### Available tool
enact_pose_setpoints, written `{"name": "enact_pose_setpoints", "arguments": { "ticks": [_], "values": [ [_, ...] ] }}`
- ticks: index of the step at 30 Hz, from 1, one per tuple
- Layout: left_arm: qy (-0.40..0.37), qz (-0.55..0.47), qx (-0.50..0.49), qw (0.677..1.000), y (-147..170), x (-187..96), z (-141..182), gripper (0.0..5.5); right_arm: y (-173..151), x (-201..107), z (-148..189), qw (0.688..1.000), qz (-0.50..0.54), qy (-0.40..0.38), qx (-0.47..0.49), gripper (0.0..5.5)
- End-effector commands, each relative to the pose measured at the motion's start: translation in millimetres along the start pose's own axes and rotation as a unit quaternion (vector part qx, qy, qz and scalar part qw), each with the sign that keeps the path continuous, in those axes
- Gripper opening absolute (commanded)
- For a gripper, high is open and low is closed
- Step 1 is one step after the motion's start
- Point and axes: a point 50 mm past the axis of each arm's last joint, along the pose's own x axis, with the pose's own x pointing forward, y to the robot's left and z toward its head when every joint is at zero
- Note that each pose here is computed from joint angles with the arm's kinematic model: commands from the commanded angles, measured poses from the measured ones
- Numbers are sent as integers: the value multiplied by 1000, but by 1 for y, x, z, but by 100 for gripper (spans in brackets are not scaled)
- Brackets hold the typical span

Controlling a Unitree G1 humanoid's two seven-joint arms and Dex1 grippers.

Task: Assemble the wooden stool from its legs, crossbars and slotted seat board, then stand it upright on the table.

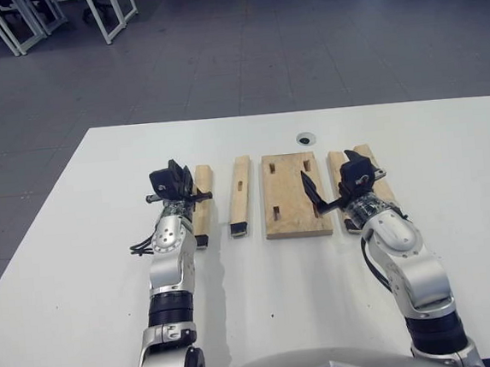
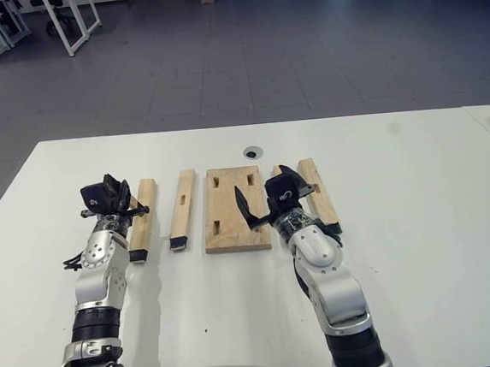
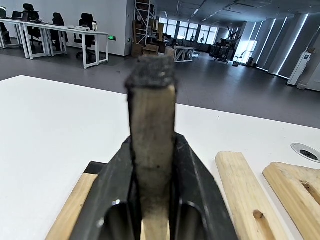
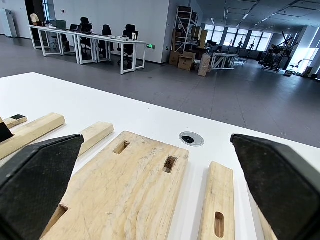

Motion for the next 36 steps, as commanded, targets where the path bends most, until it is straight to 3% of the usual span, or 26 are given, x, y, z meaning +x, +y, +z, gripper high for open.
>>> {"name": "enact_pose_setpoints", "arguments": {
  "ticks": [1, 11, 12, 22, 36],
  "values": [
    [143, -13, 28, 989, -8, -29, -49, 42, -1, 3, 3, 1000, 0, -5, -6, 550],
    [103, -7, 32, 994, -20, -20, -16, 42, -1, 5, 4, 1000, 0, -5, -14, 550],
    [102, -5, 31, 994, -20, -20, -15, 80, -1, 5, 4, 1000, 0, -5, -14, 550],
    [98, 5, 42, 994, -18, -22, -10, 245, 1, 4, 4, 1000, -1, -4, -15, 550],
    [12, -10, 93, 996, -30, -3, 70, 245, 7, 4, 1, 1000, -6, -1, 0, 550]
  ]
}}
